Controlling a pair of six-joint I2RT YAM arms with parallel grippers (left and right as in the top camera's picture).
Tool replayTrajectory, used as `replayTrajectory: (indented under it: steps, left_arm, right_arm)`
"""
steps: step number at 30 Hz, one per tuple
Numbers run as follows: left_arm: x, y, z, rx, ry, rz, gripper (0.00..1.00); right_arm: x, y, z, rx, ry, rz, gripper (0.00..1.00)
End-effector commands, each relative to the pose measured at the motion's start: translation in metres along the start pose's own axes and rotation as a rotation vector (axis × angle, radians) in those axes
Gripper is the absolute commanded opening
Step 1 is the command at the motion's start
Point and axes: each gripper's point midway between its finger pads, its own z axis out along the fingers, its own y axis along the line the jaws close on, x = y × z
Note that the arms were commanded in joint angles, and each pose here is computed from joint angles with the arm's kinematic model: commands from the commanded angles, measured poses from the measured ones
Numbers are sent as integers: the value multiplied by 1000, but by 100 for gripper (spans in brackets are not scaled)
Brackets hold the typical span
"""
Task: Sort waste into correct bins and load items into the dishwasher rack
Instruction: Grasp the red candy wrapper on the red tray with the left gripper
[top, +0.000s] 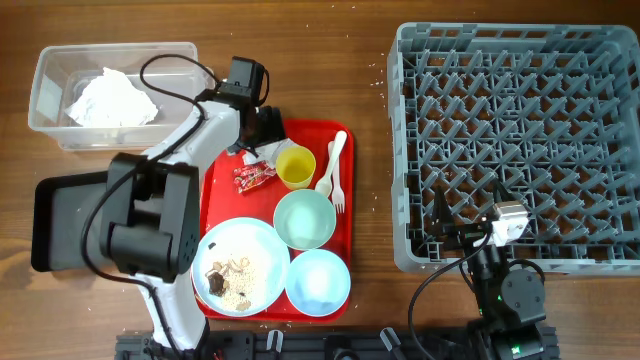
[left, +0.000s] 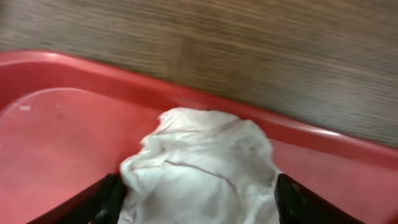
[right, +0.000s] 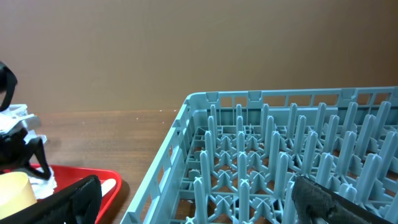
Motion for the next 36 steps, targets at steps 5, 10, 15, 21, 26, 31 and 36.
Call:
replayTrajectory:
  steps: [5,10,15,21,26,31,36]
  left_arm:
    - [-1,5,-9,-49,-6,13,4]
    - [-78,19,-124,-133,-412,-89,4]
    - [-134,83,-198,-213,-706,-274,4]
    - [-151,198,-202,-293,-758,-608,17]
    - [-146,191,-167,-128,-606,-583,93]
    - [-91,53,-157,285,-294,-194,88]
    - [13,6,-97,146,58,-140,87]
  right_arm:
    - [-2,-2,0,10,-10,-6,100]
    - [-2,-2,0,10,-10,-6,100]
    - [-2,-2,0,10,-10,-7,100]
    - [-2,-2,0,10,-10,-6,100]
    - [-2,-2,0,10,-10,-6,100]
    - [-2,-2,0,10,-10,-6,100]
    - [-2,-2,0,10,-10,-7,100]
